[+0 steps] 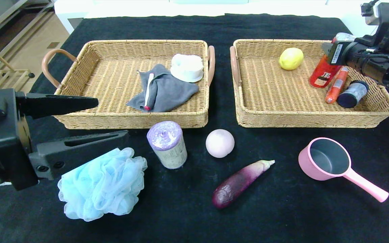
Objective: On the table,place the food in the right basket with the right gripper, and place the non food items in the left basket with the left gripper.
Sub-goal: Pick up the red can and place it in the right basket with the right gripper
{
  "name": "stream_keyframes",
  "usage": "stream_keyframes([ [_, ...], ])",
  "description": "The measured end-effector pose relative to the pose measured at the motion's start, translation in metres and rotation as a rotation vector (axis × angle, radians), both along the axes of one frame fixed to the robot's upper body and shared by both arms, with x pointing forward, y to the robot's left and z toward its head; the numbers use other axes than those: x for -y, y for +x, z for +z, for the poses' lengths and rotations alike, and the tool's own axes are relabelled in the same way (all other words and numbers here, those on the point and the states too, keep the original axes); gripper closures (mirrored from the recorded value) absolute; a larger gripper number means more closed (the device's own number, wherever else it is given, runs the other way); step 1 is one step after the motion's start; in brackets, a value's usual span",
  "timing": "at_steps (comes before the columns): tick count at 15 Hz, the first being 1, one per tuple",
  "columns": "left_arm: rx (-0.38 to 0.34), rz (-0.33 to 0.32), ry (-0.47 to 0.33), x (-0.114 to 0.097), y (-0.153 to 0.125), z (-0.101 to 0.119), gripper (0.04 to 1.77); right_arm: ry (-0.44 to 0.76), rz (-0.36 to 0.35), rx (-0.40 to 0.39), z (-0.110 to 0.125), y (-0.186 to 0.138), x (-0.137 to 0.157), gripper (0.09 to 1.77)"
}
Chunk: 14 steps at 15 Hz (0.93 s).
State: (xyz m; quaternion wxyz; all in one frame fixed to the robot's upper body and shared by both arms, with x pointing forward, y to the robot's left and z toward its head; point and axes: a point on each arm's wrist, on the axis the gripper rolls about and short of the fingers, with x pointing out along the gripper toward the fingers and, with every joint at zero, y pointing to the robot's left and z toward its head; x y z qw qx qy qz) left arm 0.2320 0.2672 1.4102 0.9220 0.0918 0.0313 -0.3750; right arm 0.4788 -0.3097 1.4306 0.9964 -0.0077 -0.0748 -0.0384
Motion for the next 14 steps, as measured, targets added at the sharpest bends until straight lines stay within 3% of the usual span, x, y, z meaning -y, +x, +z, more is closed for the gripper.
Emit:
stream_keyframes([
  [6, 0.001, 0.000, -0.001, 0.000, 0.000, 0.000, 0.09, 0.000, 0.000, -0.004, -0.001, 0.000, 0.000, 0.40],
  [14, -0.001, 0.000, 0.000, 0.000, 0.000, 0.000, 0.09, -0.004, 0.005, -0.036, 0.007, -0.015, -0.001, 0.24],
])
